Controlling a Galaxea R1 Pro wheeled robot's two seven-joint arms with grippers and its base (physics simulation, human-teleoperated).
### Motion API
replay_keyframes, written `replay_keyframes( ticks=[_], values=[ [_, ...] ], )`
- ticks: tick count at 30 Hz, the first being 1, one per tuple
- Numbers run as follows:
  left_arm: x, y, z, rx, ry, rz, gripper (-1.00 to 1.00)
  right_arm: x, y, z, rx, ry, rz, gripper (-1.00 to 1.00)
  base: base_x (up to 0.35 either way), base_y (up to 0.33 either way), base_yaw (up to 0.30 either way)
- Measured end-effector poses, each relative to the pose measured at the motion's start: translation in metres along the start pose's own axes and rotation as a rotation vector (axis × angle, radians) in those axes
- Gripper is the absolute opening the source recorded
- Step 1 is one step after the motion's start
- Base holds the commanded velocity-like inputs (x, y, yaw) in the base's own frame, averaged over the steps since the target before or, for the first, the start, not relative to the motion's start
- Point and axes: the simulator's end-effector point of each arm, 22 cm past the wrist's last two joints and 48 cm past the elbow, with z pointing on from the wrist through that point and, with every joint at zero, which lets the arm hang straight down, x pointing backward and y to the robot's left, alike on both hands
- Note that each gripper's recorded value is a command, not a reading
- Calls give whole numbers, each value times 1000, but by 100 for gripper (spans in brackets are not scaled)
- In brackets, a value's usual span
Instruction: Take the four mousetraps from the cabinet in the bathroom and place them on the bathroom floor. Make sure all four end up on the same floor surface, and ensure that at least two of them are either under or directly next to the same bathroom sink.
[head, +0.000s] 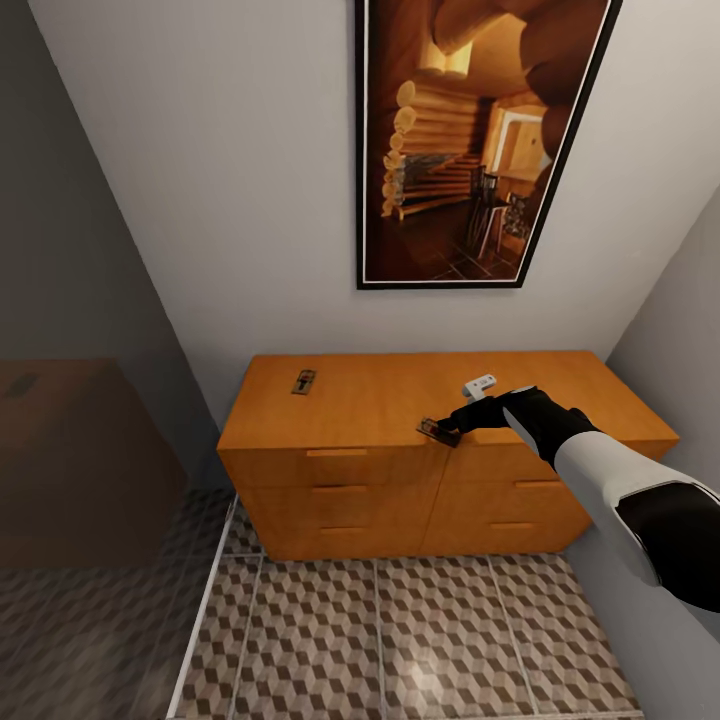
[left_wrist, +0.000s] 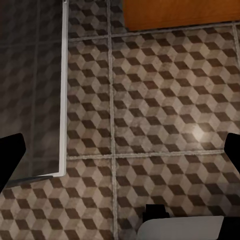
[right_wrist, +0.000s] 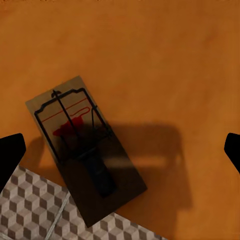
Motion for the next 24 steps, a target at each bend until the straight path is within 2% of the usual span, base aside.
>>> replay_keyframes(
  ticks=[24],
  values=[
    [0, 0, 0, 0, 0, 0, 100, 0, -2, -1, 2, 0, 2, 100, 0, 9, 0]
  ],
)
